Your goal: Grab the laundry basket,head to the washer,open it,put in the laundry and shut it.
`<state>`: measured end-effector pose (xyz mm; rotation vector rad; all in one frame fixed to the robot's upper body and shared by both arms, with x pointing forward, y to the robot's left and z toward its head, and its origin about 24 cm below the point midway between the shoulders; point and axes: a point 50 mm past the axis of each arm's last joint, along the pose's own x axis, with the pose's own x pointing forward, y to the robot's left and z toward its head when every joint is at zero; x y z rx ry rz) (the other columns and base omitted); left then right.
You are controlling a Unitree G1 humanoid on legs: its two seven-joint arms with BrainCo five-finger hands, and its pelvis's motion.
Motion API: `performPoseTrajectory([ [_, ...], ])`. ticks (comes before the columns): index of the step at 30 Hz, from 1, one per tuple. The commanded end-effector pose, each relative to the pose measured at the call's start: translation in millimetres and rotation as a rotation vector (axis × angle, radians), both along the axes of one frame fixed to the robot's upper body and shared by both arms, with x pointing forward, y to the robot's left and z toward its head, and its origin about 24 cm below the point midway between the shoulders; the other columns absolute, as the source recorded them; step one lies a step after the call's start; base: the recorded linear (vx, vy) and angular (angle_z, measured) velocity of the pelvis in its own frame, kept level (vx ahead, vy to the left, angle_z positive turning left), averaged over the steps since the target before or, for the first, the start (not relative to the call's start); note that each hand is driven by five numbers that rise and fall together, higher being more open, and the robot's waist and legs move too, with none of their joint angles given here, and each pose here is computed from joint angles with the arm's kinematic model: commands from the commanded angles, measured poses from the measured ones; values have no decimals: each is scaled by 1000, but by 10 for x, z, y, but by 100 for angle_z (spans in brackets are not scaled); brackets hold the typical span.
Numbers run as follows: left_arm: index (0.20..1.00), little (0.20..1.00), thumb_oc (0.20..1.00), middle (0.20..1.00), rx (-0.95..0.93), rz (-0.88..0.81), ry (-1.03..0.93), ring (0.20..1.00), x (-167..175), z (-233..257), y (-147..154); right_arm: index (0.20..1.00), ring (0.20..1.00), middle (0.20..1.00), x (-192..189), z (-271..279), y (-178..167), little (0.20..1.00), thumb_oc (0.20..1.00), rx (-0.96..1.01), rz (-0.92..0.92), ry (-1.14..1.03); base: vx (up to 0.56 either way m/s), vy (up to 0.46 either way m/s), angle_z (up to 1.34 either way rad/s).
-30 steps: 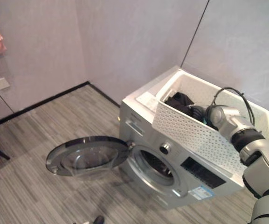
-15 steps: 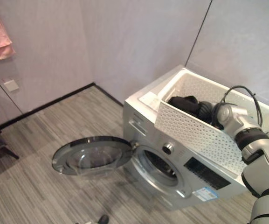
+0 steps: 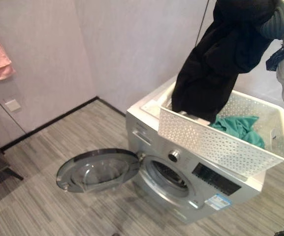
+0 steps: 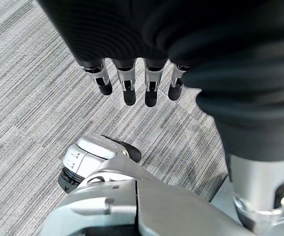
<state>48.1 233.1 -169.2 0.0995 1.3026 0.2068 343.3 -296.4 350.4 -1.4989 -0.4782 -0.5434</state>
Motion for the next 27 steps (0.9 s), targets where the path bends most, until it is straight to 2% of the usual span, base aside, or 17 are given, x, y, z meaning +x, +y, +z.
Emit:
performPoseTrajectory([
  [1,1000,1000,1000,1000,51,-70,76,1000,-100,6,107,200,200,200,-102,249,-20,200,200,13,-19,-157,-40,23,-2],
  [10,1000,1000,1000,1000,46,-103,76,1000,-93,-2,67,200,200,200,-108,258,17,200,200,19,-3,-185,-10,13,-8],
  [17,1000,1000,1000,1000,58,-131,72,1000,-52,1,66,200,200,200,-289,557,-56,200,200,9,-36,-317,0,12,-2],
  [27,1000,1000,1000,1000,60,-143,59,1000,11,4,49,200,200,200,-417,719,-75,200,200,11,-25,-371,-8,31,-15],
])
